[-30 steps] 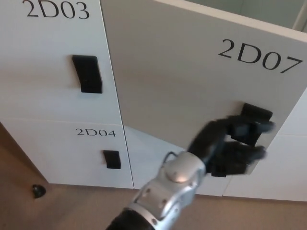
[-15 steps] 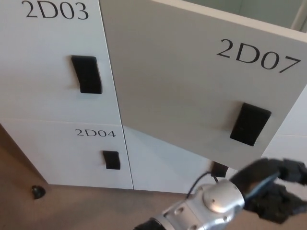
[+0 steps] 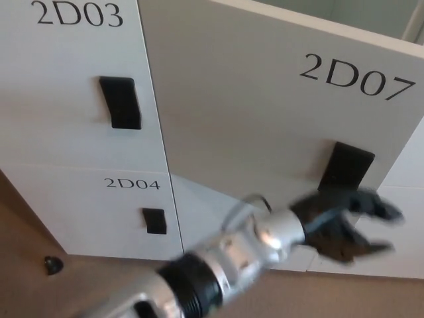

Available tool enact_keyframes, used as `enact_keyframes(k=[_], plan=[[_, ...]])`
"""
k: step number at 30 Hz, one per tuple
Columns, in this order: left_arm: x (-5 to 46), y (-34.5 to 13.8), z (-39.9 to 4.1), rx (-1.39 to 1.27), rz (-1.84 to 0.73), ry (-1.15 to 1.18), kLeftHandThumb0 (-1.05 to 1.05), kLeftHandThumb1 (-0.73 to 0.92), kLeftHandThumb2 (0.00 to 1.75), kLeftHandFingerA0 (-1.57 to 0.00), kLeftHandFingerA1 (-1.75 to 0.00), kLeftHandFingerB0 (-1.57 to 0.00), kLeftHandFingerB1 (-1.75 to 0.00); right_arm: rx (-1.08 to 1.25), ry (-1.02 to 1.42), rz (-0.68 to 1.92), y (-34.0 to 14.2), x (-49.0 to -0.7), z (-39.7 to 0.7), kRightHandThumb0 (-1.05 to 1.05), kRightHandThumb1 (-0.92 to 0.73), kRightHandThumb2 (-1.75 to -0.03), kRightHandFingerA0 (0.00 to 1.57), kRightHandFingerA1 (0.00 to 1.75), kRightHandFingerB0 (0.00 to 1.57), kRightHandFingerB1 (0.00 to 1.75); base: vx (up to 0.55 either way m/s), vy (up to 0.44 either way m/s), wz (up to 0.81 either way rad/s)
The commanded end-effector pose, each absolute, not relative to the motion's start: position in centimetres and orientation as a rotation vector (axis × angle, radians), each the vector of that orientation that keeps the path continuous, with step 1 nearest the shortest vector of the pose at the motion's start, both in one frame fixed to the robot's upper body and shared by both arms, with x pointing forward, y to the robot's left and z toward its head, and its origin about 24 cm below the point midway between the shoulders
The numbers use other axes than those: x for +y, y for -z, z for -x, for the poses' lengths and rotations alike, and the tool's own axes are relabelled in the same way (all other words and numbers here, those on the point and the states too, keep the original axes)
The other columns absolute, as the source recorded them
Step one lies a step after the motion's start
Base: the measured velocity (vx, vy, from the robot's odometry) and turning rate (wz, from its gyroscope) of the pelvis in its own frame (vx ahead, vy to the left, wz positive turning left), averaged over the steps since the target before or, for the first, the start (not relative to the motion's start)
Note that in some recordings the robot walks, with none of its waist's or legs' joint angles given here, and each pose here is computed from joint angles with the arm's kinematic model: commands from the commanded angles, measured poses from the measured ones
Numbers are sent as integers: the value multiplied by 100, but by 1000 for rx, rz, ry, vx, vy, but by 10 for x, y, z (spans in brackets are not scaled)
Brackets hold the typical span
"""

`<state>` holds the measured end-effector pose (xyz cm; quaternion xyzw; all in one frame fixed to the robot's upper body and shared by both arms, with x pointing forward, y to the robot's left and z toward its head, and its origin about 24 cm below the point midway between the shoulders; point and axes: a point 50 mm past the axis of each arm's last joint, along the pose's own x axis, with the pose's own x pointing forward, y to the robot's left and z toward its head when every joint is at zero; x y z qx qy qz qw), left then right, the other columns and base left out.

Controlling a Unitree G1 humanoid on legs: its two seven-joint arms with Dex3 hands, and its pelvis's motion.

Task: The robot walks towards an open cabinet and lifts its left hand to push the door towards the right to close it.

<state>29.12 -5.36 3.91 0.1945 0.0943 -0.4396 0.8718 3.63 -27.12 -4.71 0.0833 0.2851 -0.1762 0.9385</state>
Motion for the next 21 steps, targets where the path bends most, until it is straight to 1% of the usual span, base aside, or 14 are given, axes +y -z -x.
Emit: enact_keyframes(k=[1,3,4,6,7,8,9,11,12,16,17,18,20,21], plan=[[192,-286,-429,-38,-613,-140,-59,76,65,-20,-31,-20,-29,471,136,168,13,-284,-58,-47,-52,-82,53,59,40,52,0,0,0],[265,-279,-413,29,-636,-285,-59,76,65,-20,-31,-20,-29,478,32,191,20,-272,-72,-47,-52,-82,53,59,40,52,0,0,0],[302,-278,-399,61,-646,-352,-57,74,63,-18,-30,-20,-29,485,-20,201,23,-262,-79,-39,-65,-59,57,50,42,40,0,0,0],[320,-278,-391,75,-651,-384,-57,74,63,-18,-30,-20,-29,488,-46,206,24,-255,-82,-39,-65,-59,57,50,42,40,0,0,0],[348,-278,-376,102,-657,-436,-32,55,106,-1,-48,-1,-46,485,-78,205,25,-247,-86,-35,-69,-60,55,52,40,41,0,0,0],[366,-278,-365,119,-662,-470,-32,55,106,-1,-48,-1,-46,482,-99,203,26,-241,-88,-35,-69,-60,55,52,40,41,0,0,0],[380,-278,-355,128,-660,-497,-55,74,62,-18,-30,-17,-28,479,-110,206,27,-239,-90,-37,-68,-59,58,52,42,42,0,0,0],[388,-278,-349,133,-659,-514,-55,74,62,-18,-30,-17,-28,477,-116,210,28,-237,-90,-37,-68,-59,58,52,42,42,0,0,0],[395,-278,-344,133,-654,-528,-55,74,62,-18,-30,-19,-29,478,-118,217,28,-237,-90,-43,-56,-82,52,60,36,51,0,0,0],[401,-278,-339,132,-649,-541,-55,74,62,-18,-30,-19,-29,481,-119,225,28,-236,-89,-43,-56,-82,52,60,36,51,0,0,0],[413,-282,-329,124,-619,-569,-53,75,63,-18,-30,-18,-29,477,-111,221,27,-238,-87,-36,-70,-59,58,53,41,42,0,0,7],[423,-286,-319,117,-590,-588,-32,58,107,0,-49,0,-48,481,-106,220,26,-239,-86,-35,-70,-60,59,51,41,41,0,0,0],[441,-291,-300,110,-559,-627,-32,58,107,0,-49,0,-48,488,-104,220,24,-240,-86,-42,-57,-81,53,60,35,50,0,0,0],[448,-292,-291,109,-553,-646,-32,58,107,0,-49,0,-48,490,-105,220,24,-240,-86,-42,-57,-81,53,60,35,50,0,0,0]])
